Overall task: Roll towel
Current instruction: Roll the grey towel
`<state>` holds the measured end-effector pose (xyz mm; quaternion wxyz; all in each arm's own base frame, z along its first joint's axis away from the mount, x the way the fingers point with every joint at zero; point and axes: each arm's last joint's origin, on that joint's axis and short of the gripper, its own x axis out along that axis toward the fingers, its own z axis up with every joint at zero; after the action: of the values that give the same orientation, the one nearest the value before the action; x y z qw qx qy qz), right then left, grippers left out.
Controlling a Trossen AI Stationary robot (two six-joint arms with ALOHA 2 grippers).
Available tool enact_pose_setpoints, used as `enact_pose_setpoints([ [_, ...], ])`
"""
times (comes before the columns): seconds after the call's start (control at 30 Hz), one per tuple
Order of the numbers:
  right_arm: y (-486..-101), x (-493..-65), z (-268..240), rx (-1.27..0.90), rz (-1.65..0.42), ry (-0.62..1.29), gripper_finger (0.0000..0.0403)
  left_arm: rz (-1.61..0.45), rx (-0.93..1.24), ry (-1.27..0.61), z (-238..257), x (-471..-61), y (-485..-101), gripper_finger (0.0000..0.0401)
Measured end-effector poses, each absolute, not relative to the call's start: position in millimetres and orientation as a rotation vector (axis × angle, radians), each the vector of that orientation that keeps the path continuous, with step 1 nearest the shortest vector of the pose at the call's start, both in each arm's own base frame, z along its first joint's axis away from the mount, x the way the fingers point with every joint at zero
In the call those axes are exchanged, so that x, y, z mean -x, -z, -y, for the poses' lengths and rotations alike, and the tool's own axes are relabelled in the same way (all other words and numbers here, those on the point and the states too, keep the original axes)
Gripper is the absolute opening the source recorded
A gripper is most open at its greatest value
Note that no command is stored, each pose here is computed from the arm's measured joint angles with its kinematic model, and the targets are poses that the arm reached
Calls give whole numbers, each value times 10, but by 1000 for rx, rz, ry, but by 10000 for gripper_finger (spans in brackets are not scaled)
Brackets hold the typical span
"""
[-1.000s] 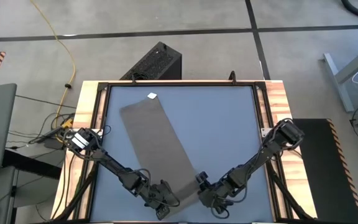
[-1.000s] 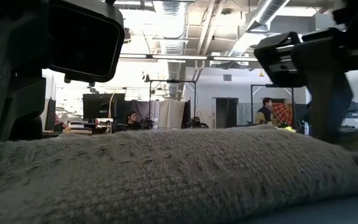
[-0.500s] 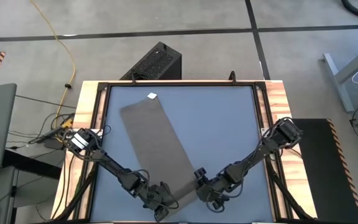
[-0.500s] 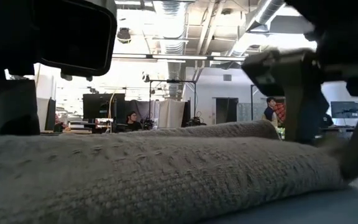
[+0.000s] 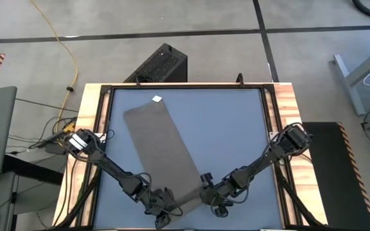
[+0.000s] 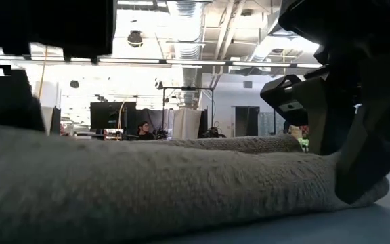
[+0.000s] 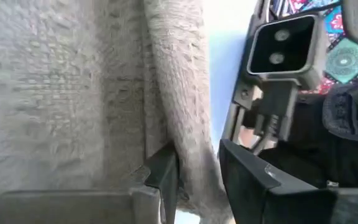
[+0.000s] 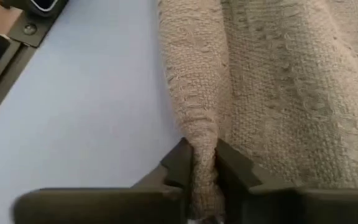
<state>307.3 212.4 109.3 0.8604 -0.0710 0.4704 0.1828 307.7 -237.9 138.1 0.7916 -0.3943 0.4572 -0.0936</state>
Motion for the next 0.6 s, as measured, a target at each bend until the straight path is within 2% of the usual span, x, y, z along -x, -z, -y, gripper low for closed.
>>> enact_pose_setpoints([
  [0.13, -1093, -3068, -2130, 111, -1004, -397, 40, -979, 820, 182, 2347, -3026, -1511, 101],
  [0.43, -1087, -3076, -2109, -229, -1157, -504, 44, -1006, 711, 99, 2394, -2791, -1638, 100],
  [0.6, -1112, -3100, -2084, -439, -1261, -584, 46, -864, 640, 58, 2501, -2733, -1665, 100],
])
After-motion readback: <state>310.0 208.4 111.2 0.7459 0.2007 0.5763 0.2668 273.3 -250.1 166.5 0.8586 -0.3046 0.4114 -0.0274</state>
